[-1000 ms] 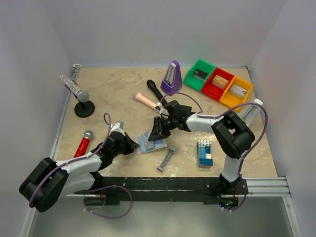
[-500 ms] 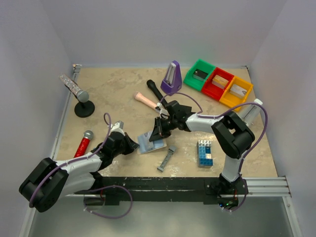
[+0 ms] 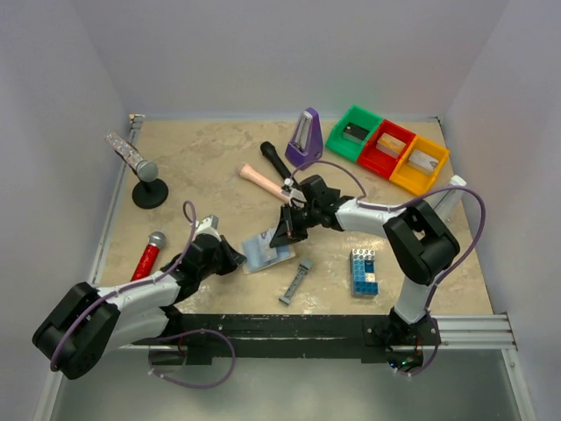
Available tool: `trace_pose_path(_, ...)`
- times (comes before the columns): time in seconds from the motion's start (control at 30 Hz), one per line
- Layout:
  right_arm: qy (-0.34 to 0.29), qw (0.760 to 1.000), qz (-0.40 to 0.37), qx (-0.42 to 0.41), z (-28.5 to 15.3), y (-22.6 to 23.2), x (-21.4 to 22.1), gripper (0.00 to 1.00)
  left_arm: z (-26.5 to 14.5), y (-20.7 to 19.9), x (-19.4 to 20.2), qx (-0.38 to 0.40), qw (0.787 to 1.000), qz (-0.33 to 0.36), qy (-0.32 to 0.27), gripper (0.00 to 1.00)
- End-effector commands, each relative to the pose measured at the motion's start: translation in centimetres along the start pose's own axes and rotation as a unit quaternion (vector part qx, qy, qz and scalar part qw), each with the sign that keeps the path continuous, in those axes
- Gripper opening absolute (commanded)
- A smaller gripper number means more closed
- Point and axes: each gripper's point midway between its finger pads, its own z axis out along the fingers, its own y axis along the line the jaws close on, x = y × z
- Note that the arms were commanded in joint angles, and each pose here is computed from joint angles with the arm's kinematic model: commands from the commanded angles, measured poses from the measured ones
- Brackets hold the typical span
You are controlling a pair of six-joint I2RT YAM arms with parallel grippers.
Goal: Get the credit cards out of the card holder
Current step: Remove the credit card from the card holder.
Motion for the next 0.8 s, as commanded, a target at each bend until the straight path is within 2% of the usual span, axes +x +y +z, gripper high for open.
trace_pose_path(0.0, -0.017, 1.0, -0.02, -0.009, -1.4, 1.1, -0.7, 0.0, -0.3, 3.7, 1.2, -0.066, 0.998, 0.003, 0.012, 0.0)
trace_pose_path(0.4, -0.036, 0.999, -0.023, -0.009, -3.2, 1.4, -1.0, 0.0, -1.0, 3.0, 0.4, -0.055, 0.998, 0.0, -0.003, 0.0)
trace_pose_path(0.63, -0.052, 0.998, -0.039, -0.012, -4.6, 2.6, -1.2, 0.0, -2.4, 0.7, -1.9, -0.028, 0.999, 0.007, -0.036, 0.0)
trace_pose_path(0.7, -0.061, 0.997, -0.047, -0.01, -5.2, 3.2, -1.4, 0.0, -3.0, -0.4, -2.7, -0.018, 0.999, 0.015, -0.04, 0.06)
trace_pose_path(0.77, -0.071, 0.996, -0.055, -0.011, -5.9, 3.8, -1.4, 0.0, -3.8, -1.6, -3.6, -0.003, 0.999, 0.022, -0.046, 0.17)
